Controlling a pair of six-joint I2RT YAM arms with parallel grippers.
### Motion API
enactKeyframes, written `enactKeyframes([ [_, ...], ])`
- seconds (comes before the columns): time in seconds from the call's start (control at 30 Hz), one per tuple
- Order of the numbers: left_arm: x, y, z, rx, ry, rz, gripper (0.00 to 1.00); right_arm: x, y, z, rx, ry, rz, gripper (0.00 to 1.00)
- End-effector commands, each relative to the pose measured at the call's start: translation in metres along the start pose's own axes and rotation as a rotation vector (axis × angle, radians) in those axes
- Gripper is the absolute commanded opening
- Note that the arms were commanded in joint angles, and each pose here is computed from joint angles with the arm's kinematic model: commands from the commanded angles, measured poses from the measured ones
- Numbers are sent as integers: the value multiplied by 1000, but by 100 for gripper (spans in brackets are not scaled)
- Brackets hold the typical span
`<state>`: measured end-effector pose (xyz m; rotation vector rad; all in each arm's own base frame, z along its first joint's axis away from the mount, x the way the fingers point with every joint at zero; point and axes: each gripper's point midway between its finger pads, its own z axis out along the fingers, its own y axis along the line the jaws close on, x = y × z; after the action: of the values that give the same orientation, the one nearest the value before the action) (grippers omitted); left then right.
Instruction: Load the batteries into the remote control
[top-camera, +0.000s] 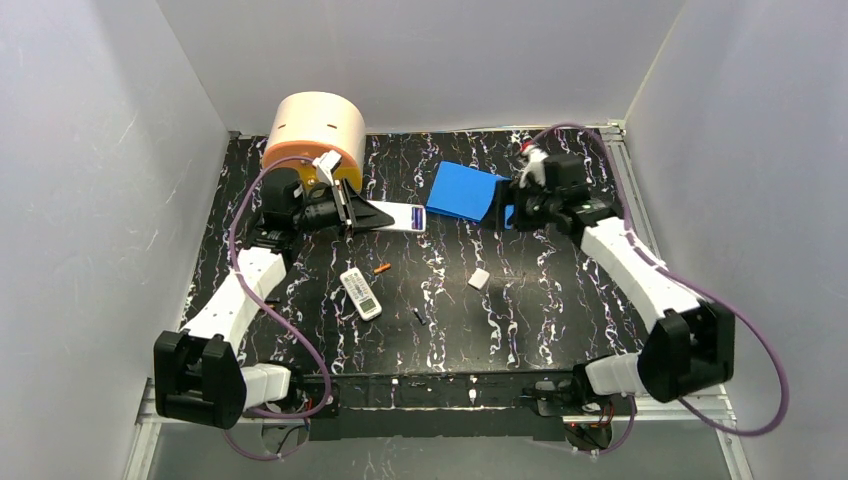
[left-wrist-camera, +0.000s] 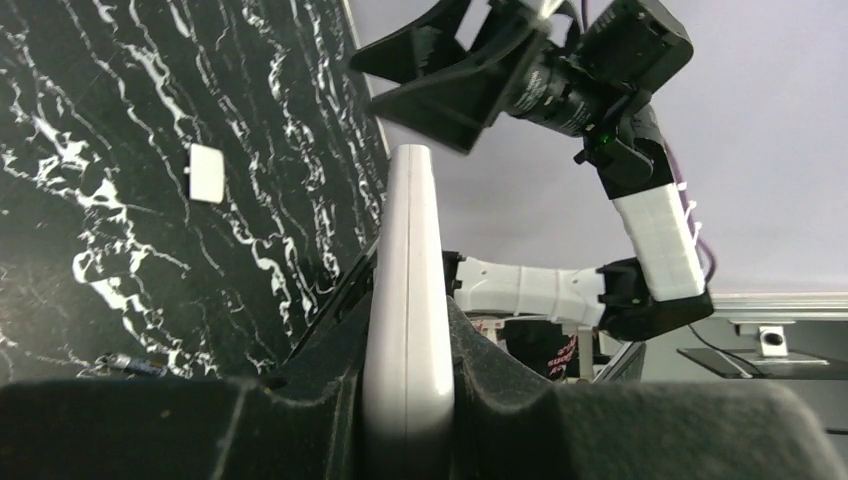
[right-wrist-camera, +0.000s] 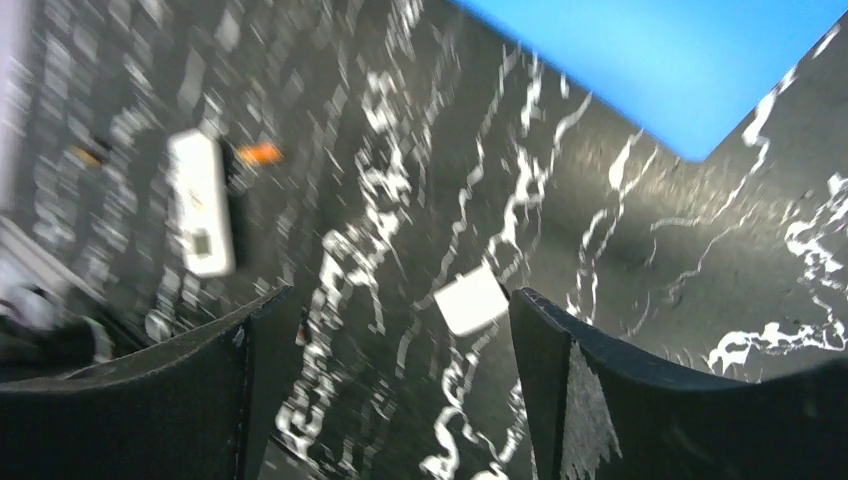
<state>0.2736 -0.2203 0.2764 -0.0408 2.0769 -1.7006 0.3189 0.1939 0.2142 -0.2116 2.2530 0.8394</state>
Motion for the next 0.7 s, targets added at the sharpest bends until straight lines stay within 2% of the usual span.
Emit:
enactKeyframes([
  [0.0,17,10,-9,-85,119,75,0,79,-25,22,120,281,-377,86],
  [0.13,27,16,-15,-130,206,84,0,122,-25,40,128,447,-667,87],
  [0.23,32,14,-17,-114,254,85,0,130,-28,49,113,484,-783,86],
  [0.67,24,27,-12,-130,271,54,0,165,-57,80,98,643,-873,82],
])
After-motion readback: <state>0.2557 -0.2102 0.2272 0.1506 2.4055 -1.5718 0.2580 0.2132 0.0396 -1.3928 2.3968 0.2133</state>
